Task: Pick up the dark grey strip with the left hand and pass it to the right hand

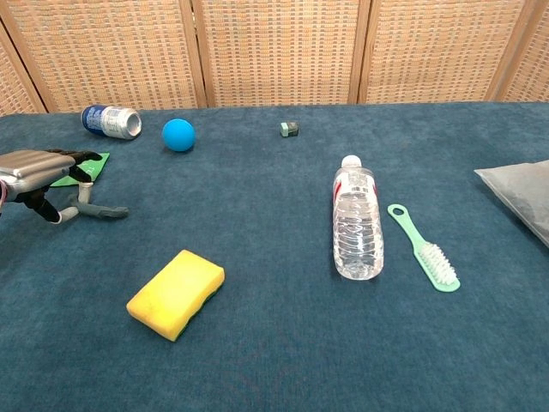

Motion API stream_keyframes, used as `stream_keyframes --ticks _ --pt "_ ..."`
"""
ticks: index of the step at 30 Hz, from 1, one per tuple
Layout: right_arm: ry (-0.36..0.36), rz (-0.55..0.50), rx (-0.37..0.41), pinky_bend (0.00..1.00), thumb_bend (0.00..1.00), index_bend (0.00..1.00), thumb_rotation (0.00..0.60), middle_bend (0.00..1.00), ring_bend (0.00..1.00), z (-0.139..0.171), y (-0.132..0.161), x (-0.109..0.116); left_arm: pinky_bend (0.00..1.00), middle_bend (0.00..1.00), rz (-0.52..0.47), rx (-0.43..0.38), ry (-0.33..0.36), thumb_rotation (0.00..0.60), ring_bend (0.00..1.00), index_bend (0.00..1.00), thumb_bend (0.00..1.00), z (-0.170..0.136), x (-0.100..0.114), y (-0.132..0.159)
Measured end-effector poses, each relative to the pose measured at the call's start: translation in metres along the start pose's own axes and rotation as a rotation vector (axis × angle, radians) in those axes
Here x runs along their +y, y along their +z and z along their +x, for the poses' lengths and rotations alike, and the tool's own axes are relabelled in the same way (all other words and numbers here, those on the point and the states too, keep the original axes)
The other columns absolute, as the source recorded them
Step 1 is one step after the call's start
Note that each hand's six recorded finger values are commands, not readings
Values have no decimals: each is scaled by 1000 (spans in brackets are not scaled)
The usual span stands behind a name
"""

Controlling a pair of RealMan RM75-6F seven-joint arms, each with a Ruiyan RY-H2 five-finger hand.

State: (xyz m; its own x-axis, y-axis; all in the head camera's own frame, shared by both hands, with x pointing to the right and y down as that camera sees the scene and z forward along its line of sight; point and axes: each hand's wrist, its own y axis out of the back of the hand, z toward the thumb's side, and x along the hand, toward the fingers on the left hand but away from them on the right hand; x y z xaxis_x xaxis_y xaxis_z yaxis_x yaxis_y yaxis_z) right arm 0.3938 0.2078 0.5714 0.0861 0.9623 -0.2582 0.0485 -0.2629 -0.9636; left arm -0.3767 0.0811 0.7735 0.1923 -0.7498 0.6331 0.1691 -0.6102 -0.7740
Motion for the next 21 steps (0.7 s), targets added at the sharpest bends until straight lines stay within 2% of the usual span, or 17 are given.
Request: stream_keyframes --ticks 3,6,12,16,21 --pt "2 0 2 0 0 0 600 0 0 0 1 0 0 0 -44 2 10 600 0 707 507 -1 3 0" --pt "6 -1 8 0 0 0 600 0 0 0 2 -2 0 0 -143 -4 20 600 0 738 504 -2 7 2" --pt "21 -12 48 0 0 0 600 0 0 -6 10 -4 0 0 -446 -47 38 600 0 767 498 -6 25 11" --pt "36 -12 100 0 0 0 600 0 0 -18 19 -3 0 0 -648 -122 46 600 0 770 488 -12 41 31" --pt "45 -43 179 0 0 48 600 0 0 -35 36 5 0 0 -868 -242 12 600 0 774 486 -24 57 72"
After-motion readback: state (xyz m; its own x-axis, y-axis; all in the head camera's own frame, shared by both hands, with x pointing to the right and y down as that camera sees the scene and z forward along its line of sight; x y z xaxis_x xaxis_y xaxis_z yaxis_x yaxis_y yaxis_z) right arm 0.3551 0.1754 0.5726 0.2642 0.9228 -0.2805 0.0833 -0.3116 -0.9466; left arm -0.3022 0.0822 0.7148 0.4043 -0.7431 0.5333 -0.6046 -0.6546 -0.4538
